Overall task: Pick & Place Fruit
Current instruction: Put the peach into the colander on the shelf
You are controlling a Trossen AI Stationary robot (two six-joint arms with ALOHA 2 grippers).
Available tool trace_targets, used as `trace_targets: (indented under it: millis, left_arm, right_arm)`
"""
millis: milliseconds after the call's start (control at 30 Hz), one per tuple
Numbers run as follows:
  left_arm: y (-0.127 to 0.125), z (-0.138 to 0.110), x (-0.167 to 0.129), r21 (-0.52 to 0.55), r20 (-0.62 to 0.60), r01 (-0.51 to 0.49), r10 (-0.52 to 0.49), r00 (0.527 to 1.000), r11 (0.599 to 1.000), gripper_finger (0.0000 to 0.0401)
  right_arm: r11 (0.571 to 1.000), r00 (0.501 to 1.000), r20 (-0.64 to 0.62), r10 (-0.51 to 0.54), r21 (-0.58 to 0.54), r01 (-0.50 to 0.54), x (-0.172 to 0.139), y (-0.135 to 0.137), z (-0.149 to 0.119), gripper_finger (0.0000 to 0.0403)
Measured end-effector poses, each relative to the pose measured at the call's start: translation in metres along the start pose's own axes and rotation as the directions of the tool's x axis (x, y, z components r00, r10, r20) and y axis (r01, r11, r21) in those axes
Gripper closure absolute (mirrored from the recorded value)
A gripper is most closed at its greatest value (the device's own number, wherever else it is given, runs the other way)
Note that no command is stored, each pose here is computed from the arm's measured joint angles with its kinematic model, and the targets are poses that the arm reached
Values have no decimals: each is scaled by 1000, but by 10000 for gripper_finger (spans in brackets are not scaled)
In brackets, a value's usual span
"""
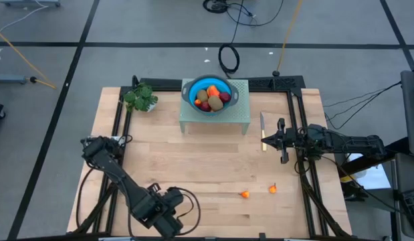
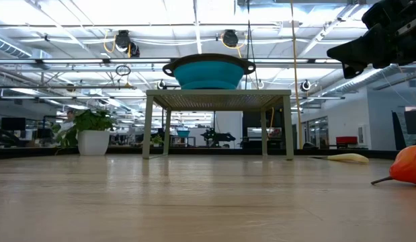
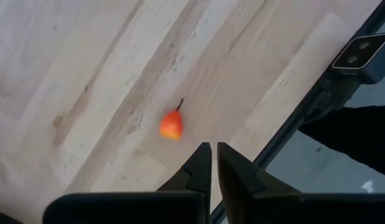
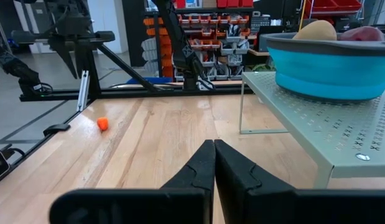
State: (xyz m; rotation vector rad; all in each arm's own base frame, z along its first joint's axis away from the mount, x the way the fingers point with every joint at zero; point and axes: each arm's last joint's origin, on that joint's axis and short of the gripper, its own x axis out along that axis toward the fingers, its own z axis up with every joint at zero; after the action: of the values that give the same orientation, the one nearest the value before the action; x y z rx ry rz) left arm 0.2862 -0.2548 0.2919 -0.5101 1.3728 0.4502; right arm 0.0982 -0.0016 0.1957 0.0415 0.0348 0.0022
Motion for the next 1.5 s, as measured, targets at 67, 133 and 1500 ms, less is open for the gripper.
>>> trace_targets:
  millis: [67,133,1500]
  left_arm:
    - [0,0,0,-8,1,-2,2,1000,1000,364]
    - [0,0,0,-12,1,-2,2,1000,1000,346]
    - [8,-10,48,98,-92,-61,71,993,993,70]
  right_arm:
    - [1000,1000,0,0,0,0,0,0,0,399]
    - [1000,1000,0,0,0,0,0,0,0,399]
    - [1000,1000,0,0,0,0,0,0,0,399]
